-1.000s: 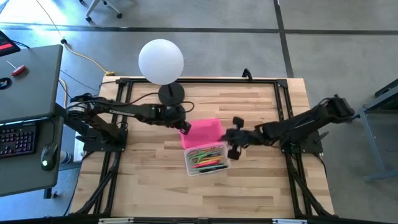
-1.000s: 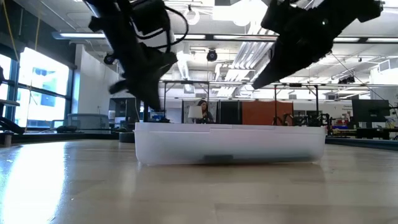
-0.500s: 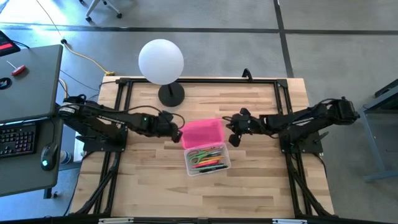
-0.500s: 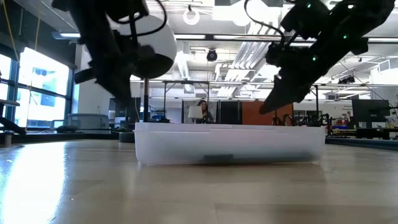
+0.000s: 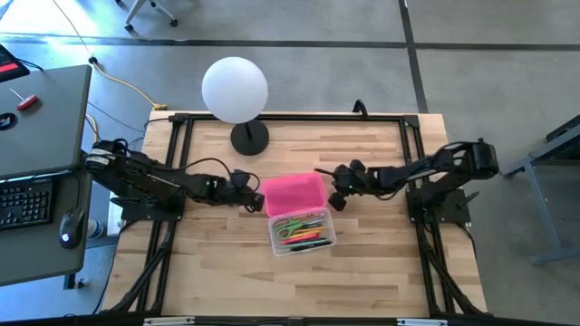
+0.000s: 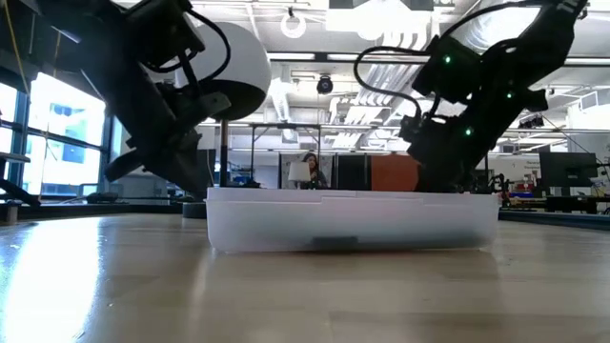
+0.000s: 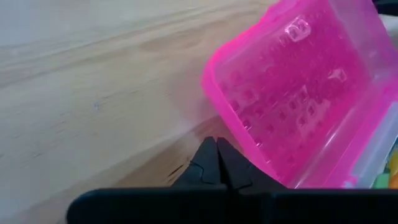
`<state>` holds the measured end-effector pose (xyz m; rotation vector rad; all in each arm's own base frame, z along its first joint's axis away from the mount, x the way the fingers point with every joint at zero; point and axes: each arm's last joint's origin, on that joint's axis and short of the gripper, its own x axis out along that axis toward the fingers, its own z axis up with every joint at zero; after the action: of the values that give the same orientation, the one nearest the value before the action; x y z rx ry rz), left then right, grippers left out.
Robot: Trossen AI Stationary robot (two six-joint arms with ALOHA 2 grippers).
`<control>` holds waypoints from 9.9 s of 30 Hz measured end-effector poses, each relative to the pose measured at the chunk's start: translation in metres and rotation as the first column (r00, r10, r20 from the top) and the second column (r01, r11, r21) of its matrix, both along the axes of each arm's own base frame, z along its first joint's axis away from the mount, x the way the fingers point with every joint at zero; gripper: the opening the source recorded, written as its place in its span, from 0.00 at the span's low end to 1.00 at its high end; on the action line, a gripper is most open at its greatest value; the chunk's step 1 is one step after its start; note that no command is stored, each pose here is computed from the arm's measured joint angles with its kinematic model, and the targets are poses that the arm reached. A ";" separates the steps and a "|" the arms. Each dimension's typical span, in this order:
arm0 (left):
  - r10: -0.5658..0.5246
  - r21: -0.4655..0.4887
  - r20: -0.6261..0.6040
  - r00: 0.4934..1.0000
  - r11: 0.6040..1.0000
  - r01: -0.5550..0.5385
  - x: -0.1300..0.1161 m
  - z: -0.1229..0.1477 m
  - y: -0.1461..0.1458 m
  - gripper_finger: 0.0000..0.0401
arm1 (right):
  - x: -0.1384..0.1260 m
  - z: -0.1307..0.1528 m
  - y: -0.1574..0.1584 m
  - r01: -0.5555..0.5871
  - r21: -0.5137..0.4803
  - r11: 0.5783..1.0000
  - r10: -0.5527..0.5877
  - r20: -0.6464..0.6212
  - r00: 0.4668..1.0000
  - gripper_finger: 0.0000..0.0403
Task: Pick & place school supplies into a supply box
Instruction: Close the pink supply box
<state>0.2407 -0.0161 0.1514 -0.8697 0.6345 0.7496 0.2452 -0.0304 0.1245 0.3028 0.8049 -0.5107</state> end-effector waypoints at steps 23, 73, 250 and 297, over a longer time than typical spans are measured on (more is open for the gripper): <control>0.070 -0.053 0.017 0.997 0.996 -0.069 0.022 -0.035 0.016 0.04 | 0.011 -0.018 -0.037 0.052 0.114 0.992 -0.064 0.103 0.993 0.00; -0.199 0.099 0.208 0.958 0.978 0.182 0.041 -0.014 0.026 0.08 | 0.011 -0.006 -0.023 -0.523 0.232 0.820 0.470 0.248 0.847 0.00; -0.654 0.110 -0.040 0.756 0.749 0.654 0.033 0.000 -0.162 0.04 | 0.069 0.049 0.033 -0.451 -0.191 0.872 0.490 0.350 0.798 0.00; -0.557 0.019 -0.096 0.825 0.827 0.561 0.087 0.035 -0.096 0.03 | 0.068 0.020 0.112 -0.625 -0.112 0.773 0.620 0.341 0.706 0.00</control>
<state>0.3272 -0.1124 0.1868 -0.5597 0.8963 0.2625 0.3133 0.0818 0.1442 0.1089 0.4999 0.1991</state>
